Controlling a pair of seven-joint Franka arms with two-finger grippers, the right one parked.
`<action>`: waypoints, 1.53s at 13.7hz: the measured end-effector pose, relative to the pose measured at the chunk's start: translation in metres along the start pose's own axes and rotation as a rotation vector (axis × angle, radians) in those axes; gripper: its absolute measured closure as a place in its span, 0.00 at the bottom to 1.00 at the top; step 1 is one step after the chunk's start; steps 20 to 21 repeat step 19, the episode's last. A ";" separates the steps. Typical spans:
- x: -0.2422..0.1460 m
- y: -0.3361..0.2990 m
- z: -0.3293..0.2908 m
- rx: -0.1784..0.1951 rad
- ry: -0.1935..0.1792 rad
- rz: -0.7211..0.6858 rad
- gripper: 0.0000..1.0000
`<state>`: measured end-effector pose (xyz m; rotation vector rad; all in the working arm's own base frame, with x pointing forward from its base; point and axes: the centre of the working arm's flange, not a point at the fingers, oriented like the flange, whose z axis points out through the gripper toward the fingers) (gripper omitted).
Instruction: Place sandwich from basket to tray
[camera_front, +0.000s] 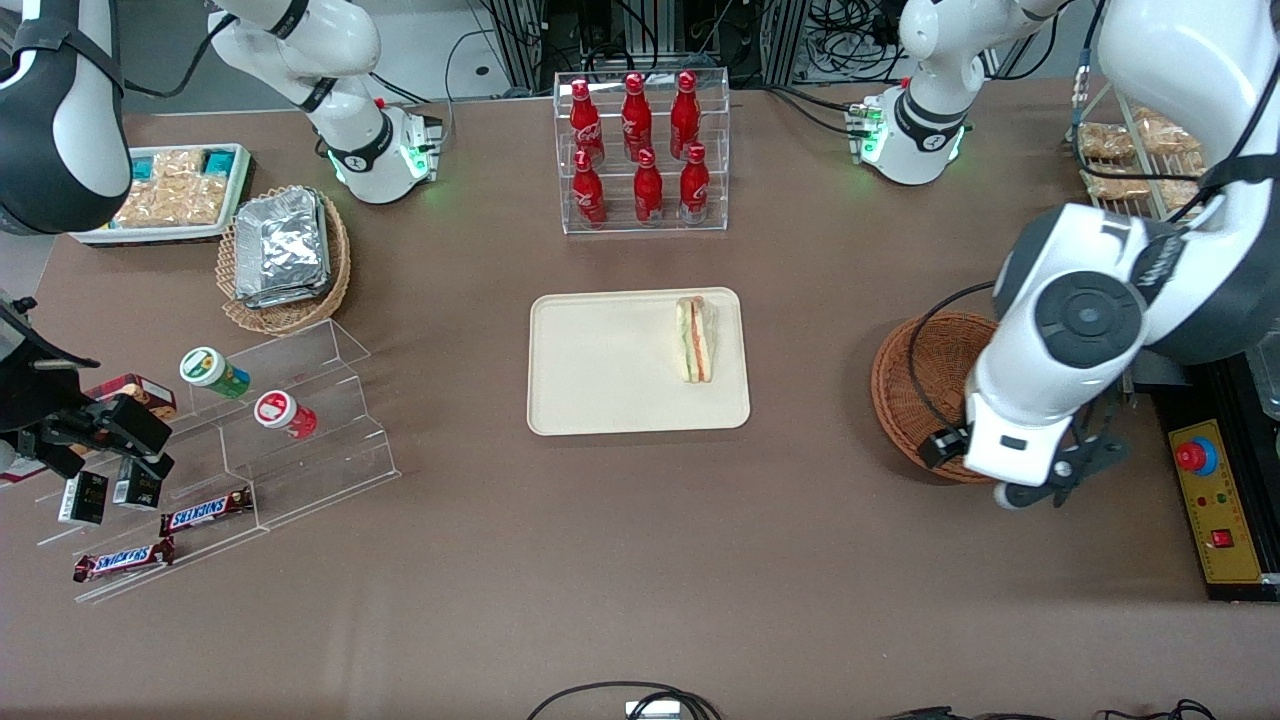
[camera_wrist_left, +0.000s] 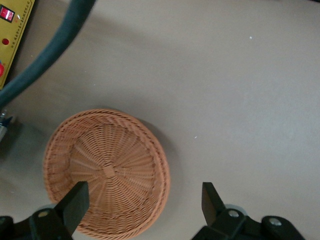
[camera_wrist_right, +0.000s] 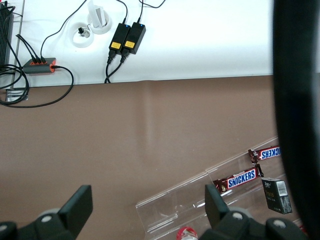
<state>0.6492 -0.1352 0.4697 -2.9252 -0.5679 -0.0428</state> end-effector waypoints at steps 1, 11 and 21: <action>0.005 -0.019 -0.008 -0.004 -0.012 0.027 0.00; -0.013 -0.166 -0.084 -0.048 -0.074 0.433 0.00; -0.051 -0.163 -0.123 -0.139 -0.078 0.497 0.00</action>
